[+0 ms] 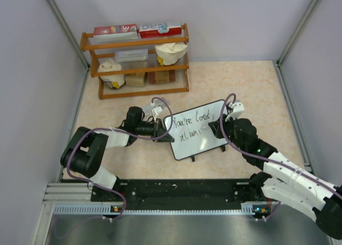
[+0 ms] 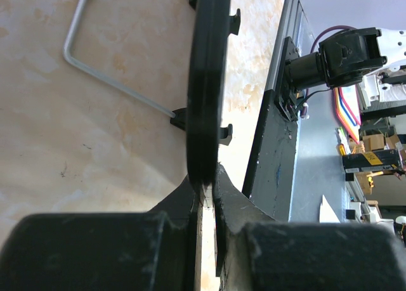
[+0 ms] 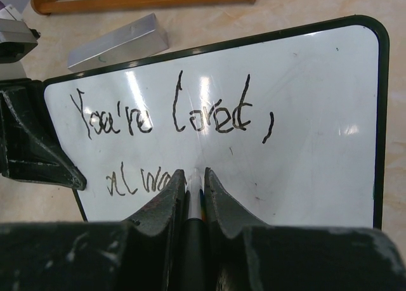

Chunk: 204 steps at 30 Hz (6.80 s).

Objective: Write a sentence on the whiteboard
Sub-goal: Write a sentence at the center of the board.

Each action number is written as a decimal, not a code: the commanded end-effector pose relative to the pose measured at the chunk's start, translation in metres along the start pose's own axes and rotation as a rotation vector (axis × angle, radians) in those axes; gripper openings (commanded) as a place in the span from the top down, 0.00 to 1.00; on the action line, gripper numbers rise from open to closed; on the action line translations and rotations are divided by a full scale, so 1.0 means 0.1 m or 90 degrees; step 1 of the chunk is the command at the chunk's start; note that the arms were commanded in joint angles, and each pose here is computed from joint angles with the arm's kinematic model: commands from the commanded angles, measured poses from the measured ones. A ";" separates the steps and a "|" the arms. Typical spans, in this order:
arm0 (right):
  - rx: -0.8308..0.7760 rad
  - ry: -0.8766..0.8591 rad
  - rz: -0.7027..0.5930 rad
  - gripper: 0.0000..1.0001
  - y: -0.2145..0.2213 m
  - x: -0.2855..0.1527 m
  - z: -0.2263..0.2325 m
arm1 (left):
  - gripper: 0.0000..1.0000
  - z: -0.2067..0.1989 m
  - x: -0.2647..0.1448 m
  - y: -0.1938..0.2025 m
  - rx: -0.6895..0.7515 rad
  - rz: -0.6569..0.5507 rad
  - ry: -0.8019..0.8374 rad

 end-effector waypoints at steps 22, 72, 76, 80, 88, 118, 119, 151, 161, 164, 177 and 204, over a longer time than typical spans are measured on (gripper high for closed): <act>0.007 -0.010 0.017 1.00 0.16 -0.07 -0.07 | 1.00 0.01 0.00 0.05 0.016 0.008 -0.005; 0.034 -0.005 -0.074 1.00 -0.39 -0.10 -0.08 | 1.00 0.01 0.01 0.05 0.016 0.009 -0.006; 0.038 -0.018 -0.076 1.00 -0.40 -0.09 -0.04 | 1.00 0.01 0.01 0.04 0.016 0.008 -0.005; 0.040 -0.028 -0.078 1.00 -0.42 -0.09 -0.02 | 1.00 0.01 0.00 0.04 0.017 0.008 -0.005; 0.043 -0.031 -0.063 1.00 -0.37 -0.03 -0.01 | 1.00 0.01 0.00 0.05 0.015 0.008 -0.005; 0.033 -0.018 -0.006 1.00 -0.07 -0.06 -0.13 | 1.00 0.01 0.01 0.05 0.016 0.009 -0.006; 0.033 -0.015 -0.006 1.00 -0.07 -0.07 -0.13 | 1.00 0.01 0.00 0.05 0.016 0.008 -0.006; 0.040 -0.040 -0.021 1.00 -0.14 -0.02 -0.06 | 1.00 0.01 0.01 0.05 0.014 0.009 -0.005; 0.040 -0.024 -0.002 1.00 -0.03 -0.01 -0.13 | 1.00 0.01 0.01 0.04 0.016 0.008 -0.005; 0.038 -0.013 0.005 1.00 0.03 -0.04 -0.16 | 1.00 0.01 0.01 0.06 0.015 0.010 -0.005; 0.029 0.018 0.031 1.00 0.17 -0.07 -0.27 | 1.00 0.01 0.00 0.05 0.015 0.008 -0.006; 0.055 -0.032 0.020 1.00 0.12 -0.06 -0.14 | 1.00 0.01 0.00 0.05 0.015 0.008 -0.006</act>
Point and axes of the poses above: each gripper's point midway between its finger pads, its own x axis out along the fingers, its own z axis along the line the jaws close on, y = z × x, the point moved 5 cm from there along -x, back along the fingers, and after that the axes turned 3 degrees about x, right-handed, at the moved point
